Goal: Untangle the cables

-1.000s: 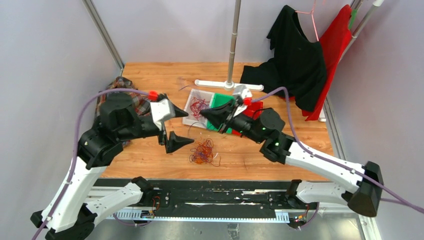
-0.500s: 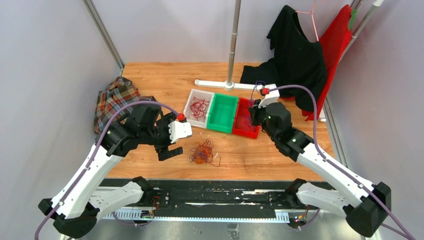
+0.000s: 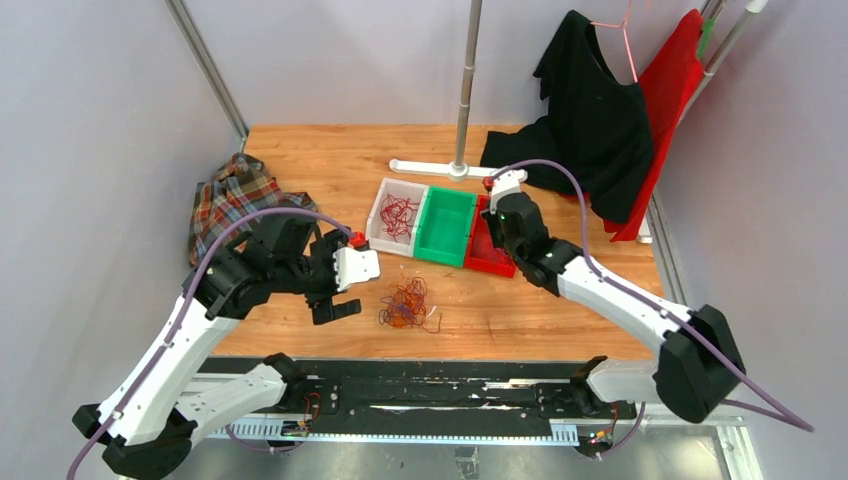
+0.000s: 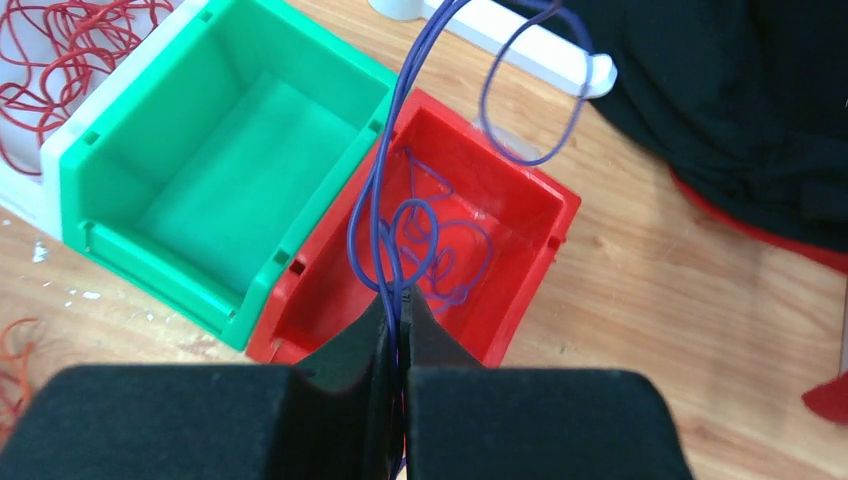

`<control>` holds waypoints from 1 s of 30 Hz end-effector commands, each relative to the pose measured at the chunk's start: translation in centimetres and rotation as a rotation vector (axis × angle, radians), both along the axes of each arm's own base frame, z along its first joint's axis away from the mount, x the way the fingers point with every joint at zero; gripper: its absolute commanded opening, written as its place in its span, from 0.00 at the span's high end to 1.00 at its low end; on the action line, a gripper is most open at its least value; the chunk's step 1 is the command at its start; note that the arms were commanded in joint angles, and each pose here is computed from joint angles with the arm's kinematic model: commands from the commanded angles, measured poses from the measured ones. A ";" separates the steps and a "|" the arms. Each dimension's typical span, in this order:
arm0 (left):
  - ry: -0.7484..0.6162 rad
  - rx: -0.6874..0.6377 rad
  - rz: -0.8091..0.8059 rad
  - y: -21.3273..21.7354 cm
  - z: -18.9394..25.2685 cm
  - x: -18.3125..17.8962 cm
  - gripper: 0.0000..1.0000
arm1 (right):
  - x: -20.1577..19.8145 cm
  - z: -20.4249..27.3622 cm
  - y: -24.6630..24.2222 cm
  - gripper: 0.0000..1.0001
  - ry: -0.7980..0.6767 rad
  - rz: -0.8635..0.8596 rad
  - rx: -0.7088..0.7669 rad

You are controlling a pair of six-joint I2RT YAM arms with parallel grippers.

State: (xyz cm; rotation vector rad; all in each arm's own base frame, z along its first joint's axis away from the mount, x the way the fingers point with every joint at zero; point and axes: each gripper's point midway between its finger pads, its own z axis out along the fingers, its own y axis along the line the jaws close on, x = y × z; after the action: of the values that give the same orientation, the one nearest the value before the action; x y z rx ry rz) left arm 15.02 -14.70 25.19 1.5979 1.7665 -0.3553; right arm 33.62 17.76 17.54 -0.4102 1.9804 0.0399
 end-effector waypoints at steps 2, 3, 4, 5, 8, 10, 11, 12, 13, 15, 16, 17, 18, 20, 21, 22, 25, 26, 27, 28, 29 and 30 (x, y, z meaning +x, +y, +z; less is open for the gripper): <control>-0.034 -0.036 -0.032 -0.2 1.4 -0.6 0.02 | 3.8 2.7 0.3 0.99 -0.139 0.005 -0.072; -0.038 -0.038 -0.033 -0.2 1.5 -0.6 0.02 | 4.3 2.6 0.3 0.99 -0.148 0.003 -0.078; -0.041 -0.042 -0.033 -0.2 1.7 -0.7 0.02 | 4.6 2.4 0.1 0.99 -0.152 -0.002 -0.087; -0.043 -0.046 -0.033 -0.2 1.7 -0.7 0.02 | 4.9 2.1 0.1 0.99 -0.155 -0.002 -0.091; -0.048 -0.049 -0.035 -0.1 1.8 -0.9 0.02 | 5.3 0.7 0.1 0.99 -0.140 0.007 -0.100; -0.055 -0.046 -0.037 0.0 1.8 -0.9 0.02 | 4.9 -0.6 0.4 0.99 -0.112 0.024 -0.090; -0.057 -0.045 -0.037 0.0 1.8 -0.8 0.02 | 4.6 -1.4 0.7 0.99 -0.089 0.042 -0.075; -0.060 -0.044 -0.037 0.0 1.8 -0.8 0.02 | 4.1 -2.1 1.1 0.99 -0.062 0.067 -0.057; -0.060 -0.043 -0.038 0.0 1.8 -0.8 0.02 | 3.7 -2.9 1.5 0.99 -0.035 0.084 -0.042; -0.060 -0.044 -0.040 0.0 1.9 -0.7 0.02 | 2.7 -4.8 1.9 0.99 0.044 0.093 -0.014; -0.062 -0.045 -0.040 0.0 2.0 -0.7 0.02 | 2.2 -5.6 2.1 0.99 0.080 0.101 -0.005; -0.062 -0.048 -0.040 -0.1 2.1 -0.7 0.02 | 1.9 -6.4 2.2 0.99 0.114 0.102 0.004; -0.062 -0.049 -0.040 -0.1 2.2 -0.7 0.02 | 1.5 -7.1 2.3 0.99 0.145 0.102 0.009; -0.060 -0.053 -0.042 -0.2 2.3 -0.6 0.02 | 1.1 -8.2 2.3 0.99 0.188 0.090 0.013; -0.056 -0.052 -0.042 -0.3 2.2 -0.7 0.02 | 1.0 -8.4 2.2 0.98 0.197 0.080 0.019; -0.054 -0.053 -0.042 -0.3 2.2 -0.7 0.02 | 1.0 -8.4 2.2 0.96 0.203 0.075 0.024; -0.056 -0.054 -0.040 -0.2 2.2 -0.8 0.02 | 1.4 -7.6 2.3 0.86 0.212 0.059 0.029; -0.060 -0.052 -0.040 -0.2 2.2 -0.7 0.02 | 1.5 -7.2 2.1 0.82 0.216 0.047 0.030; -0.065 -0.051 -0.040 -0.1 2.2 -0.7 0.02 | 1.6 -6.9 1.9 0.76 0.217 0.034 0.035; -0.067 -0.050 -0.039 -0.1 2.2 -0.7 0.02 | 1.7 -6.4 1.8 0.69 0.217 0.024 0.046; -0.070 -0.050 -0.039 0.0 2.3 -0.7 0.02 | 1.6 -6.2 1.7 0.61 0.222 0.018 0.052; -0.071 -0.050 -0.039 0.0 2.3 -0.7 0.02 | 1.6 -5.8 1.6 0.57 0.221 0.012 0.061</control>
State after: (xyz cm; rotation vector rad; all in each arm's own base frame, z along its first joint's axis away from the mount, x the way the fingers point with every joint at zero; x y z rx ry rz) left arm 14.57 -14.68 26.52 1.5902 1.7017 -0.3561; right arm 34.64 19.97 9.56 -0.4828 2.1801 0.1382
